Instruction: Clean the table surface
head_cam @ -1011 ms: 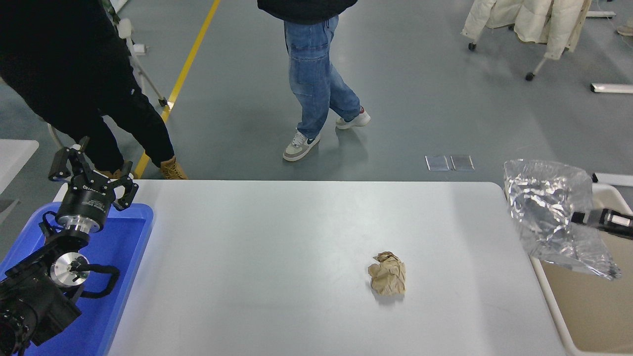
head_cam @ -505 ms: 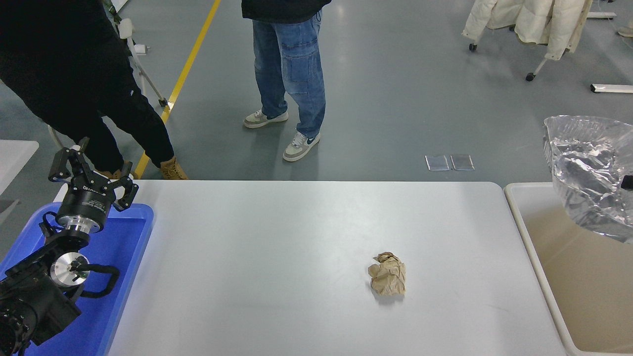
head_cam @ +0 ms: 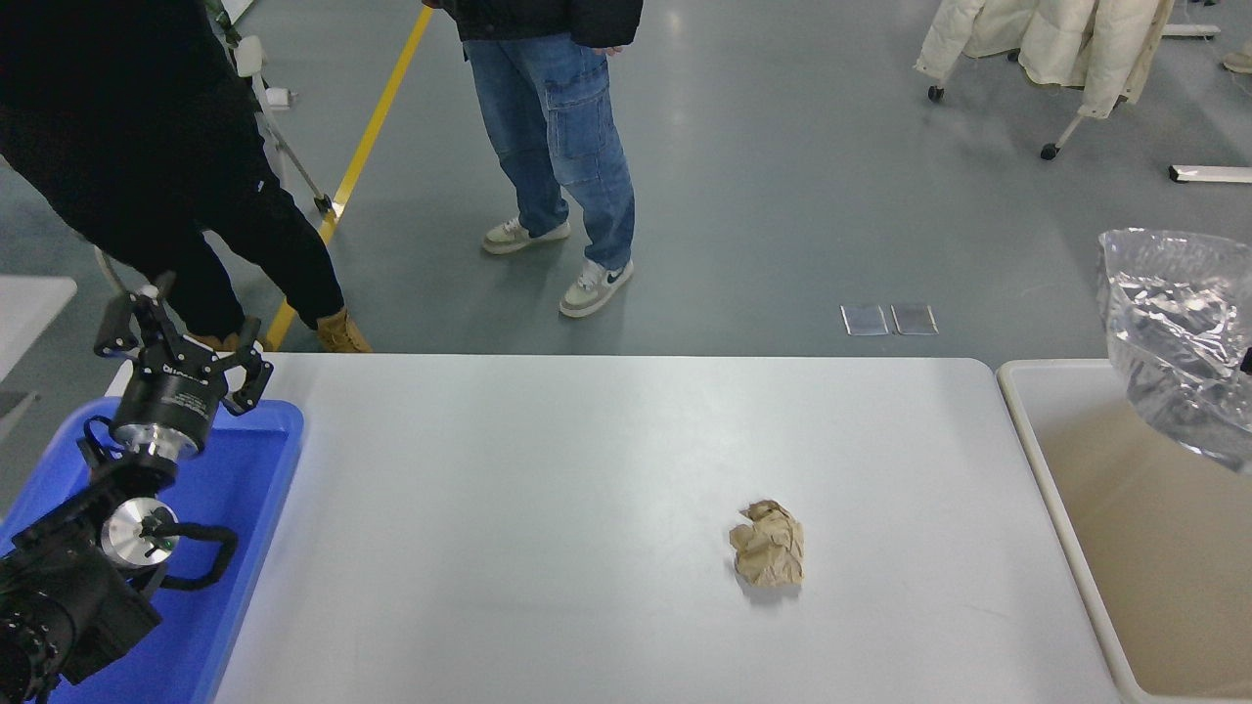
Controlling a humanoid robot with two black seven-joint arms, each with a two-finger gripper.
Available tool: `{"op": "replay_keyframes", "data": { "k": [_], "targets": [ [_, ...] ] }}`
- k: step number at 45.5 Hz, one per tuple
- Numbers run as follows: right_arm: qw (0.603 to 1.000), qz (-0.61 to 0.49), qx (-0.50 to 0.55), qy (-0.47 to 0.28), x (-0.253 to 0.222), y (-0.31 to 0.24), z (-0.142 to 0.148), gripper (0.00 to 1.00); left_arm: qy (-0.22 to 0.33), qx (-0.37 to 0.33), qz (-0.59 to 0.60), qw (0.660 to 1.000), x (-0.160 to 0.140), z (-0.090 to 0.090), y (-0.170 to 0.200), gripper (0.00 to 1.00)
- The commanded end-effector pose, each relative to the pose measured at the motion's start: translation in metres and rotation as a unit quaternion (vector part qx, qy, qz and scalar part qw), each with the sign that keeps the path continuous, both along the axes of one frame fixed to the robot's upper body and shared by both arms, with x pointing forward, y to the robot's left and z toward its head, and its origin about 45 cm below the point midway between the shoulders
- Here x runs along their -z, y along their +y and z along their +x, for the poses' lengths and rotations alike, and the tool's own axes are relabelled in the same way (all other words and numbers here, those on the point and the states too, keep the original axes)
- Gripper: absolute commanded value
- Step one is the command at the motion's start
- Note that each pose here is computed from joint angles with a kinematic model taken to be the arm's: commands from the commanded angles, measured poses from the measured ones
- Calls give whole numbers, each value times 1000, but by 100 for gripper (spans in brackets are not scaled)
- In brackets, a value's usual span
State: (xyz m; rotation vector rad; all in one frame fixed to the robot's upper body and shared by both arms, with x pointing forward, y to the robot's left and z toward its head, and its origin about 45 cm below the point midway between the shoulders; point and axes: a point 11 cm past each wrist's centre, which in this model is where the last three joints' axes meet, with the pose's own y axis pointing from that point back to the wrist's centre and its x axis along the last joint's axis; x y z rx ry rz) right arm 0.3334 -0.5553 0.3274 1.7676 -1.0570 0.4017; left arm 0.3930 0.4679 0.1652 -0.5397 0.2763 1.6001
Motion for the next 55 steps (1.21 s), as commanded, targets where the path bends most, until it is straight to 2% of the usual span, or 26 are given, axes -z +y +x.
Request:
{"op": "replay_keyframes", "data": {
  "k": [1,8,21,35,55],
  "targets": [
    [995,-5,98,-34,44,-37,8,0,0,0,0,1000,0,0,0,100],
    [982,-12,178,-66,80,-61,-2,0,1,-1,0,1000,1,-1,0,100],
    [947,-14,293,-134,144,-61,-9,0,0,0,0,1000,0,0,0,100],
    [928,26,351,-125,206,-33,-26,0,1,-1,0,1000,1,-1,0,100],
    [888,53,441,-121,223,-38,-39,0,1,-1,0,1000,1,-1,0,100]
  ]
}}
